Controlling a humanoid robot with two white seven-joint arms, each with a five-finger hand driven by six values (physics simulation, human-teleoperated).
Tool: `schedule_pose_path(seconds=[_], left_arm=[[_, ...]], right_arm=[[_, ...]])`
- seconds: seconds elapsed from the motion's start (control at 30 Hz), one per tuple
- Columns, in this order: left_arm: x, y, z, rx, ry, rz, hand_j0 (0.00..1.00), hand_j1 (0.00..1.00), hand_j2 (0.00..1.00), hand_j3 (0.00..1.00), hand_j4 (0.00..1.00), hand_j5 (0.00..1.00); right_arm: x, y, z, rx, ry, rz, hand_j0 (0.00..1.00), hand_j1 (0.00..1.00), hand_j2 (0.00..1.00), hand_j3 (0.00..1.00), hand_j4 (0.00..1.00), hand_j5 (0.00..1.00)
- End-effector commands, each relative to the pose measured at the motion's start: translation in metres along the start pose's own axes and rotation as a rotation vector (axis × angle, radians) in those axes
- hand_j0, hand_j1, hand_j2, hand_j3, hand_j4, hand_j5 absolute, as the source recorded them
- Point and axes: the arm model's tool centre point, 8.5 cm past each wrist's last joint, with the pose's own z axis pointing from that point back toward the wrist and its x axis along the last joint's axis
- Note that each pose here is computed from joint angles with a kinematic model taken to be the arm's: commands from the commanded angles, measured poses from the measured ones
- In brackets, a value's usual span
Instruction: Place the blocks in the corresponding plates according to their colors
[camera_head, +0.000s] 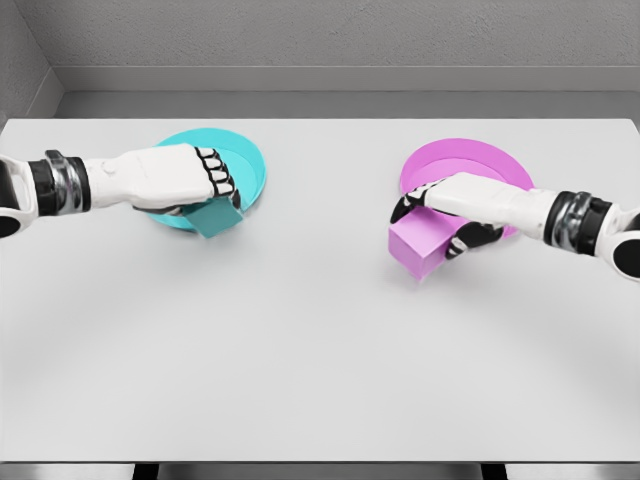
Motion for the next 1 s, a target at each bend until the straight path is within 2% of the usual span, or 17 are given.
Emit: schedule_pose_path(seconds=[0.0,0.1,0.23,0.3,0.37,0.47,0.53,0.6,0.7,0.77,0.8,0.97], left_arm=[[-0.018,0.001,0.004,0.026,0.056,0.037,0.51,0.51,0.51,0.51,0.51,0.51],[-0.046,-0.009,0.002,0.056,0.142,0.12,0.52,0.52,0.52,0.52,0.52,0.52],[-0.058,-0.025,-0.016,0.051,0.177,0.199,0.53,0.53,0.53,0.53,0.53,0.53],[-0.061,-0.032,-0.023,0.03,0.19,0.21,0.53,0.53,0.53,0.53,0.53,0.53],[-0.062,-0.037,-0.033,0.007,0.196,0.207,0.53,0.53,0.53,0.53,0.53,0.53],[-0.06,-0.039,-0.042,-0.013,0.195,0.191,0.54,0.54,0.54,0.54,0.54,0.54],[-0.061,-0.046,-0.048,-0.045,0.202,0.184,0.55,0.55,0.55,0.55,0.55,0.55],[-0.06,-0.047,-0.05,-0.048,0.199,0.185,0.57,0.57,0.57,0.57,0.57,0.57],[-0.061,-0.046,-0.048,-0.054,0.204,0.176,0.84,0.84,0.84,0.84,0.84,0.84],[-0.061,-0.046,-0.048,-0.054,0.206,0.175,0.91,0.91,0.91,0.91,0.91,0.91],[-0.062,-0.044,-0.047,-0.052,0.207,0.172,1.0,1.0,1.0,1.0,1.0,1.0],[-0.064,-0.043,-0.043,-0.051,0.212,0.166,1.0,1.0,1.0,1.0,1.0,1.0]], right_arm=[[-0.01,-0.004,0.002,-0.014,0.066,-0.036,0.61,0.61,0.61,0.61,0.61,0.61],[-0.017,-0.005,0.001,-0.022,0.137,-0.079,0.61,0.61,0.61,0.61,0.61,0.61],[-0.022,-0.015,0.0,-0.047,0.2,-0.113,0.61,0.61,0.61,0.61,0.61,0.61],[-0.026,-0.02,0.0,-0.058,0.217,-0.119,0.61,0.61,0.61,0.61,0.61,0.61],[-0.032,-0.025,-0.001,-0.069,0.266,-0.144,0.61,0.61,0.61,0.61,0.61,0.61],[-0.038,-0.028,-0.003,-0.077,0.283,-0.16,0.6,0.6,0.6,0.6,0.6,0.6],[-0.043,-0.028,-0.006,-0.079,0.293,-0.172,0.59,0.59,0.59,0.59,0.59,0.59],[-0.048,-0.031,-0.005,-0.084,0.32,-0.185,0.58,0.58,0.58,0.58,0.58,0.58],[-0.057,-0.032,-0.006,-0.09,0.345,-0.196,0.59,0.59,0.59,0.59,0.59,0.59],[-0.065,-0.035,-0.011,-0.098,0.36,-0.215,0.59,0.59,0.59,0.59,0.59,0.59],[-0.07,-0.035,-0.01,-0.099,0.374,-0.219,0.59,0.59,0.59,0.59,0.59,0.59],[-0.088,-0.034,-0.011,-0.102,0.428,-0.24,0.59,0.59,0.59,0.59,0.59,0.59]])
